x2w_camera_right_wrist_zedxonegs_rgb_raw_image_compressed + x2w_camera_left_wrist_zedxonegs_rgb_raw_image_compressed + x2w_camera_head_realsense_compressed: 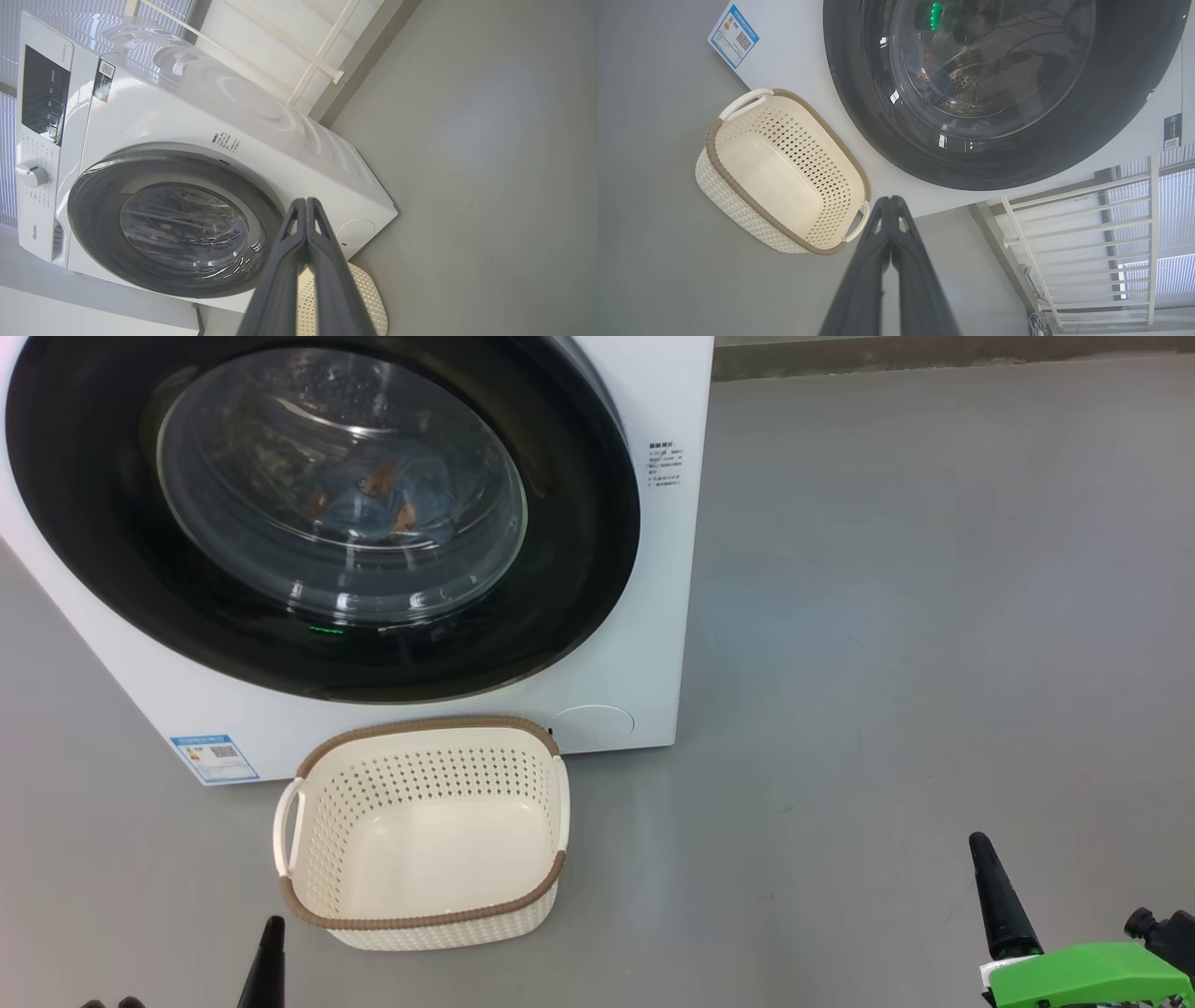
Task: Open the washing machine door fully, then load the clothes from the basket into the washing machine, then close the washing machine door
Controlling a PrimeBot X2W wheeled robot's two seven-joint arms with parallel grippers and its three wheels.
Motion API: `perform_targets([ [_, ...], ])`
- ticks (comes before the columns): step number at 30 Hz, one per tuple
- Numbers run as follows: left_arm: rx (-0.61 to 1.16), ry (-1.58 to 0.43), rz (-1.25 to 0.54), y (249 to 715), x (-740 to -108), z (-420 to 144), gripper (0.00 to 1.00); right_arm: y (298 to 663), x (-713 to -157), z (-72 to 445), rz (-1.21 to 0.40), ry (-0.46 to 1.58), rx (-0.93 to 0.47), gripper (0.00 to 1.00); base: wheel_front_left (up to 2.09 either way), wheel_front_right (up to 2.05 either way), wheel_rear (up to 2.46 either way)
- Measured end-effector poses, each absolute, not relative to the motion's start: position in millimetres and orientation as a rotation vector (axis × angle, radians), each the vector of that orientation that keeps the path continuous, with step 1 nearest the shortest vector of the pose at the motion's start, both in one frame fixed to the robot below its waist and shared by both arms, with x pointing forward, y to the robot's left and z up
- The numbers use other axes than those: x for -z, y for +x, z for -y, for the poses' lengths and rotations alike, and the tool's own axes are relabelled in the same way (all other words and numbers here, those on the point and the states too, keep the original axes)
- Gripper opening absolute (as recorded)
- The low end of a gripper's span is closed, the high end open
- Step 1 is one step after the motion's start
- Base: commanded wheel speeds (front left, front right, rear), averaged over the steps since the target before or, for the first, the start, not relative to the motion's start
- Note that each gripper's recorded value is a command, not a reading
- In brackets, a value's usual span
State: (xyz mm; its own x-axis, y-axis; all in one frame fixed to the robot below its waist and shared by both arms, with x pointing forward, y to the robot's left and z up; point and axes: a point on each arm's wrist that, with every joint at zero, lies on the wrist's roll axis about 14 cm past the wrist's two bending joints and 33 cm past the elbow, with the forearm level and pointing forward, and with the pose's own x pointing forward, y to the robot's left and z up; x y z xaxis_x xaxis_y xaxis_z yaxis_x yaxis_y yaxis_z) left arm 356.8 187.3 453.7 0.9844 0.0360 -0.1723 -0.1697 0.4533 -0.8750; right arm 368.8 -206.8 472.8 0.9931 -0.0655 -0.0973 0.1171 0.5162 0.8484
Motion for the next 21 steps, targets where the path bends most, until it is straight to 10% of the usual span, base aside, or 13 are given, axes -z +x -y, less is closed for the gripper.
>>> perform_targets([
  [21,-0.098,-1.308,-0.111,367,-466,-186,0.0,373,-476,206,-0.052,1.259,0.104,0.0,0.0,0.0,0.0],
])
